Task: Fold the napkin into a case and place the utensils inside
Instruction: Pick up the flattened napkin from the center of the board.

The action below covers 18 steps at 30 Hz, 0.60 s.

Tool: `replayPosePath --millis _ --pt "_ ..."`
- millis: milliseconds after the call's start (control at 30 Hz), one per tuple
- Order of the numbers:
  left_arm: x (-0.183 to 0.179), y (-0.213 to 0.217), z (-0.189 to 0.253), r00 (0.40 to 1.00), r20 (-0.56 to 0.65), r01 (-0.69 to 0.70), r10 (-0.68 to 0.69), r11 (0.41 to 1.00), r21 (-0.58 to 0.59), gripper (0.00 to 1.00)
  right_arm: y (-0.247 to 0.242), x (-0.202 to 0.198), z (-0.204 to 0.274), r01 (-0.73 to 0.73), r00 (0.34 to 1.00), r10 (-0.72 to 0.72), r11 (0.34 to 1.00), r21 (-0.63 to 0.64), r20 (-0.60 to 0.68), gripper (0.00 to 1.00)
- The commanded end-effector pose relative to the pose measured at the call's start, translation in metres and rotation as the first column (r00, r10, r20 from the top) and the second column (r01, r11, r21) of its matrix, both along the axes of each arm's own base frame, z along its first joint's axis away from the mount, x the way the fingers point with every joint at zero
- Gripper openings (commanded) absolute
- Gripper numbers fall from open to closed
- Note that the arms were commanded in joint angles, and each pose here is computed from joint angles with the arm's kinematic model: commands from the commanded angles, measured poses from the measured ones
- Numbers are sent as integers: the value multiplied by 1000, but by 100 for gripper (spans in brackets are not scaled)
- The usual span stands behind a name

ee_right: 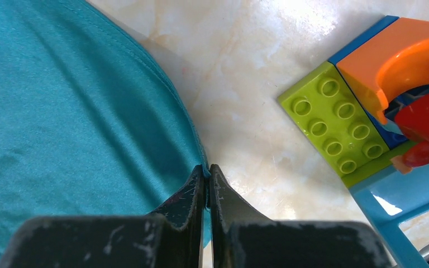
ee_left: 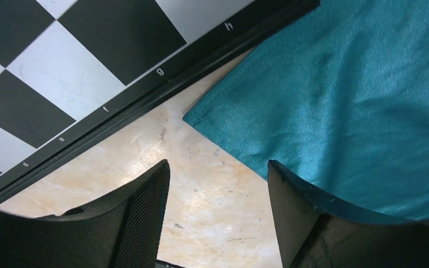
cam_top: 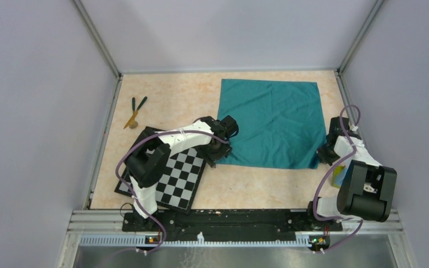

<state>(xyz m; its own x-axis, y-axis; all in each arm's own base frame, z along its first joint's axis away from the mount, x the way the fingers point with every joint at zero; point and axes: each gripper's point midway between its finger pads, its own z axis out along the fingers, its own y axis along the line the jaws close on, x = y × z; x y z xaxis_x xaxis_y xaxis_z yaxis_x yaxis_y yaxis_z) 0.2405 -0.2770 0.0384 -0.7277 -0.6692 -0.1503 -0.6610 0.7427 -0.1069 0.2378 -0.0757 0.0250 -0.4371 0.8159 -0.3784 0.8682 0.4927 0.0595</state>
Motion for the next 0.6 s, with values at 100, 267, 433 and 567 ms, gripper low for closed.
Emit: replayPosePath --millis 100,267,433,567 --pt "20 16 -1 995 28 -94 92 992 90 69 -4 12 13 0 997 2 1000 -21 79 0" --pt "25 18 -7 995 28 -96 94 992 85 64 -4 11 13 -1 997 3 1000 -27 77 0" --pt "32 25 -8 995 35 -96 93 991 93 63 -6 11 14 2 997 1 999 -32 75 0" --pt "26 22 -15 995 13 -99 98 993 67 59 -6 12 13 5 997 -2 999 -36 75 0"
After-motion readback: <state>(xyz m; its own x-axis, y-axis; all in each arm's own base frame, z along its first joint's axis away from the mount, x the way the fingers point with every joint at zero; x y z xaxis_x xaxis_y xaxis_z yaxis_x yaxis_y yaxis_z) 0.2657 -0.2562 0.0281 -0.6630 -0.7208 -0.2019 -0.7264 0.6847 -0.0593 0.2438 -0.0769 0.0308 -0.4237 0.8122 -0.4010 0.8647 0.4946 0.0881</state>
